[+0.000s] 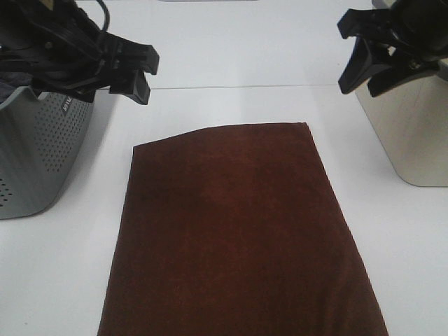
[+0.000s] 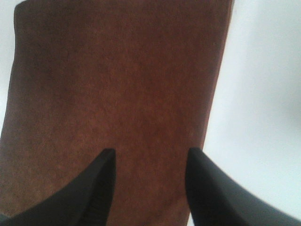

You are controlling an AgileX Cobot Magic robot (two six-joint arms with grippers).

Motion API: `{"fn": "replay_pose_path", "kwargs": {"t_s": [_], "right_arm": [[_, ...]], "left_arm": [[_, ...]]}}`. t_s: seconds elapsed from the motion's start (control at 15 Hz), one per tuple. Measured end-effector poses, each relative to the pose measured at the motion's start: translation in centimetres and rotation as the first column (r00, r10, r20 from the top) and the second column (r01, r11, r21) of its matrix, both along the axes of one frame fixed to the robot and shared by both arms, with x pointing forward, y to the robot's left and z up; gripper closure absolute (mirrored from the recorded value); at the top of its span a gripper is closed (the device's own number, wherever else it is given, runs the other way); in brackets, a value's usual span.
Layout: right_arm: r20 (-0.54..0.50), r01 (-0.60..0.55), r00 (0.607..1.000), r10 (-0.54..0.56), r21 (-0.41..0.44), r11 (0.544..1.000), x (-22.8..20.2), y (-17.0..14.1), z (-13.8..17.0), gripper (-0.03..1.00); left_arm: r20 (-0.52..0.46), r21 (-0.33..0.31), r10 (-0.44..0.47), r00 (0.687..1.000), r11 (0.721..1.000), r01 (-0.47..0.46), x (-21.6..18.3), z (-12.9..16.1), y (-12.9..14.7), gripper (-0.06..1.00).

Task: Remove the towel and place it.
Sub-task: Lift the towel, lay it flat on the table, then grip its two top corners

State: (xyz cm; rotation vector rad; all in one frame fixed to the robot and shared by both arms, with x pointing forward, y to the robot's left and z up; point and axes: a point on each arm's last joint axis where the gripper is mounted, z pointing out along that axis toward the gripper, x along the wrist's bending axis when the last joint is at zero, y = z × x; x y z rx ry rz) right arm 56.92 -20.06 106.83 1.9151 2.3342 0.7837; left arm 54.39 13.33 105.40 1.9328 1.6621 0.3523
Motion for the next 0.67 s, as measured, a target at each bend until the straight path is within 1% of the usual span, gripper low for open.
{"fn": "replay_pose_path", "kwargs": {"t_s": [0.2,0.4,0.47,0.53,0.67], "right_arm": [[0.018,-0.023,1.000,0.024,-0.007,1.000,4.9,1.1,-1.3,0.52],[-0.065,-0.044,0.997,0.042,-0.017,0.999,8.9,2.0,-5.4,0.52],[-0.071,-0.052,0.996,0.050,-0.019,0.998,10.1,2.4,-6.3,0.52],[-0.071,-0.070,0.995,0.068,-0.030,0.997,11.6,3.3,-7.8,0.52],[-0.048,-0.080,0.996,0.077,-0.065,0.995,13.3,4.0,-8.9,0.52]], "left_arm": [[-0.021,0.045,-0.019,1.000,0.999,0.019,3.8,-2.3,-2.0,0.26],[-0.040,0.086,-0.028,0.999,0.996,0.031,7.2,-5.1,-3.8,0.26],[-0.045,0.117,-0.030,0.999,0.992,0.035,8.4,-6.2,-4.1,0.26],[-0.056,0.129,-0.020,0.998,0.991,0.027,9.3,-7.1,-4.0,0.26],[-0.067,0.121,0.021,0.998,0.993,-0.012,11.1,-8.1,-3.2,0.26]]}}
